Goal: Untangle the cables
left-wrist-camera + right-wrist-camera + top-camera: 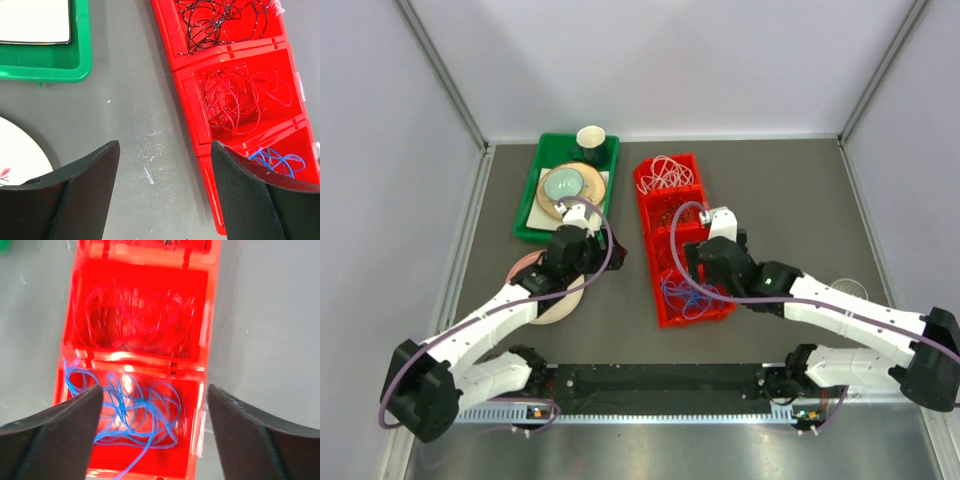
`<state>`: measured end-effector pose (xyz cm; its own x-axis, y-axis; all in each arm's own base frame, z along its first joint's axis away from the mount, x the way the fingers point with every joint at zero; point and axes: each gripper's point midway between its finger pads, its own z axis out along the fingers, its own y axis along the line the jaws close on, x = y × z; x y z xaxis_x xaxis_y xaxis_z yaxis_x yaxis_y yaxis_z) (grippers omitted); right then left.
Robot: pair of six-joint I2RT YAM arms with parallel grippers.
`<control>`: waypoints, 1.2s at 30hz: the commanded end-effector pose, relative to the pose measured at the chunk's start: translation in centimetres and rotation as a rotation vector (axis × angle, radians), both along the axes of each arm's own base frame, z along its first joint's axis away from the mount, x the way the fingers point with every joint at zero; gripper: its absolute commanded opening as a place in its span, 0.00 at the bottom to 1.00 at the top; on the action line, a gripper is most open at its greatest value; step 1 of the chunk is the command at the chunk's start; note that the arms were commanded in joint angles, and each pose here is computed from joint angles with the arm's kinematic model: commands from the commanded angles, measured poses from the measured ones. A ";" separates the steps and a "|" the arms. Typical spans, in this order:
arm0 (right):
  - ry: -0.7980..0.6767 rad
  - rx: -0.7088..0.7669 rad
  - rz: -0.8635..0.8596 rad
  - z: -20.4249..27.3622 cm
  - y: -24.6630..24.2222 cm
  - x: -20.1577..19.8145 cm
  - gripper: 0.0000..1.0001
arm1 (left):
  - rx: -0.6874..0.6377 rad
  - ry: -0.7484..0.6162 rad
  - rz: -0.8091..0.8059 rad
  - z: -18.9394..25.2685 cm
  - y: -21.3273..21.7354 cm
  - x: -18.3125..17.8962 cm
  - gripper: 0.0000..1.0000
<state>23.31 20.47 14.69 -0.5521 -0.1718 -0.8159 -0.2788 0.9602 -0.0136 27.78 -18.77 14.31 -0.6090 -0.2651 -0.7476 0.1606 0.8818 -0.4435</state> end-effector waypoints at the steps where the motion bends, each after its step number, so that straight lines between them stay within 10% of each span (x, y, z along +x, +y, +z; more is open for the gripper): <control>1: -0.074 0.021 -0.092 3.8 -0.8 1.6 0.88 | -0.002 -0.053 0.019 1.3 0.3 0.9 0.79; 22: 0.114 0.049 -0.245 -1.4 -4.7 3.8 0.93 | 0.049 -0.052 0.072 1.0 1.9 0.6 0.80; 36: 0.057 0.043 -0.791 -0.6 -19.0 3.7 0.99 | 0.215 -0.058 0.285 1.1 7.6 0.4 0.91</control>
<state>28.13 5.23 13.33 -0.6011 0.2421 -0.7616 0.3518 0.9359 0.0198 27.86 -13.65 13.81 -0.5498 -0.2507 -0.7968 -0.0079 0.9554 -0.2952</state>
